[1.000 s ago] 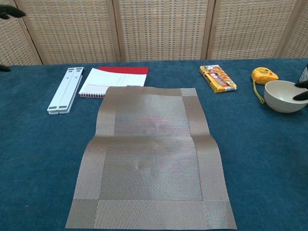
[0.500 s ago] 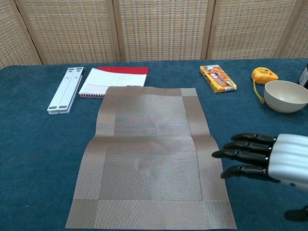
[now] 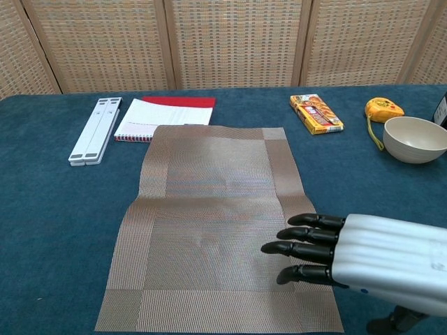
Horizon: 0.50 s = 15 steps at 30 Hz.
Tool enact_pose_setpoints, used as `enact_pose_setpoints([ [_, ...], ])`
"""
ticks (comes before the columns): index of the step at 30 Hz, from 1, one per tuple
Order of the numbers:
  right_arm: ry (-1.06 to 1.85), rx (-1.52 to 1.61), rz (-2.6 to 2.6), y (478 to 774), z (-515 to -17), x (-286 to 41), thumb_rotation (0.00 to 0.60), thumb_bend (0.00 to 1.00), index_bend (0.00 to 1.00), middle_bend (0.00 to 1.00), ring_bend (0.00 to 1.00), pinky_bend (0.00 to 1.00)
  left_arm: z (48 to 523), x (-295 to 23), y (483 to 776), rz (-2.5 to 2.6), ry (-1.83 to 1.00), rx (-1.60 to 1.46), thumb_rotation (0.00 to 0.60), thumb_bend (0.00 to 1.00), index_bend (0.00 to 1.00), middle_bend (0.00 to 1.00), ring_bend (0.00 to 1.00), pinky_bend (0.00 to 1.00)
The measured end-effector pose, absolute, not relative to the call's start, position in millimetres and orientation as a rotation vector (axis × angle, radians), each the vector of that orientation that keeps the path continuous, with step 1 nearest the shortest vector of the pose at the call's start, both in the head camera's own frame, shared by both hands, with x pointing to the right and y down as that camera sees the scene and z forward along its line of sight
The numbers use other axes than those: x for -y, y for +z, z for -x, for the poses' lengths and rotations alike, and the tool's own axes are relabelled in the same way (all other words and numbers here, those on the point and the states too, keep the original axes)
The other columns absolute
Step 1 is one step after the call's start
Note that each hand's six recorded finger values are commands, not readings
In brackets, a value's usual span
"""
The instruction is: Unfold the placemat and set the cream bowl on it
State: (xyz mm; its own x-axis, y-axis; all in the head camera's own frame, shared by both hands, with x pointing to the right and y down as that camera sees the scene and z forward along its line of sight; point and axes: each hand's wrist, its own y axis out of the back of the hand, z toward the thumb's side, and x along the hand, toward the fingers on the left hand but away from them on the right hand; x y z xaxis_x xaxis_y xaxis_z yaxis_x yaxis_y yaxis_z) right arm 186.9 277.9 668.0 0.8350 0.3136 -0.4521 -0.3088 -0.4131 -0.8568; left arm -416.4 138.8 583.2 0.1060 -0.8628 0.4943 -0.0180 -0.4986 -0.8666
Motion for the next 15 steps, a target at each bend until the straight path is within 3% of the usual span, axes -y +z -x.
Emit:
enact_pose_setpoints([
  [15,0.673,-0.031,1.881,680.6,-168.1,-284.5,0.6,0.0,0.22,0.0,0.0,0.0,417.1,-138.2,582.4,1.665,-1.478,-0.886,0.6,0.0,0.0,0.0,0.0,0.0],
])
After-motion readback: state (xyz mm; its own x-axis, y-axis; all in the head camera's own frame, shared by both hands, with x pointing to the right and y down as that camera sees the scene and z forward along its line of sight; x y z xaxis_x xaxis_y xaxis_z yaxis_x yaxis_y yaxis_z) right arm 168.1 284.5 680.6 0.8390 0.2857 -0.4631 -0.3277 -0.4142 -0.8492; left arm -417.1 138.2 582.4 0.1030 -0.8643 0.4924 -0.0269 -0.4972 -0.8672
